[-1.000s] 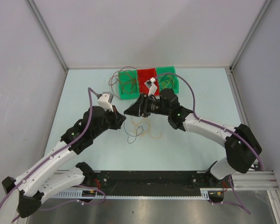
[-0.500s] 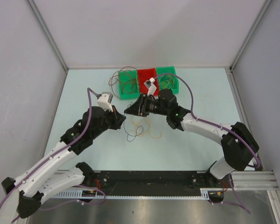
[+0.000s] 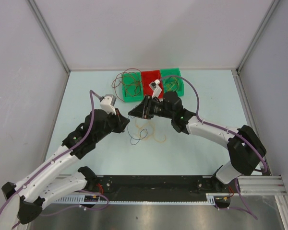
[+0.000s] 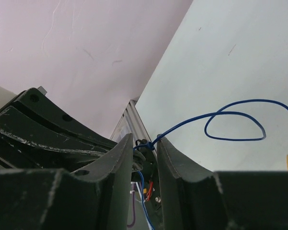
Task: Untangle the cables
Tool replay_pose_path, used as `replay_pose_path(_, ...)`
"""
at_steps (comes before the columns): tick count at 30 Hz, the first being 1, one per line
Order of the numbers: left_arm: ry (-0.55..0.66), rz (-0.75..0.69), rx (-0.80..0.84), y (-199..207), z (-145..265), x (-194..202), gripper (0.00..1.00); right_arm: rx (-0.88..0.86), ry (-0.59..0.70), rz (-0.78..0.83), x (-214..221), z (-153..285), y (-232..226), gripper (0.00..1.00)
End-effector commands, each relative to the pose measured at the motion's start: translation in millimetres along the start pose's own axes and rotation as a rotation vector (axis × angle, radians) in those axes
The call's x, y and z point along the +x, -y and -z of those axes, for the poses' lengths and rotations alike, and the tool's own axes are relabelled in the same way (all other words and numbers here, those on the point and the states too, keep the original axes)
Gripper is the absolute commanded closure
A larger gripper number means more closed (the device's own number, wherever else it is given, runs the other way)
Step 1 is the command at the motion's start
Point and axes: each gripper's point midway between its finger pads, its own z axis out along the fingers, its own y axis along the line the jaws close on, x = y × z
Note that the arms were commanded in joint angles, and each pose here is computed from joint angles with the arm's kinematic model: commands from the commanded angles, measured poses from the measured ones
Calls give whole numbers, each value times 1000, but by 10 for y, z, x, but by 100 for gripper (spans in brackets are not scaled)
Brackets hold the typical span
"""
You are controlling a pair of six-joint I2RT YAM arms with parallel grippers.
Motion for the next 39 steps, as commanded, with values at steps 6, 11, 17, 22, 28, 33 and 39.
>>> replay_pose_path(6, 20, 22, 42, 68, 16, -9, 100, 5, 61, 18, -164, -2, 10, 71)
replay_pose_path(11, 17, 24, 36, 60, -1, 5, 100, -8, 60, 18, -175, -1, -14, 82)
replay_pose_path(17, 11, 28, 37, 62, -25, 18, 85, -7, 53, 20, -160, 5, -10, 96)
replay_pose_path(22, -10, 19, -3, -1, 40, 24, 18, 5, 79, 32, -298, 82, 38, 100)
replay_pose_path(28, -36, -23, -179, -331, 270, 30, 3, 94, 146, 96, -734, 322, 284, 100)
replay_pose_path(33, -33, -47, -260, -549, 524, 82, 4, 185, 210, 190, -1188, 523, 398, 100)
replay_pose_path(39, -7, -57, -238, -605, 591, 170, 3, 331, 323, 311, -1769, 782, 594, 100)
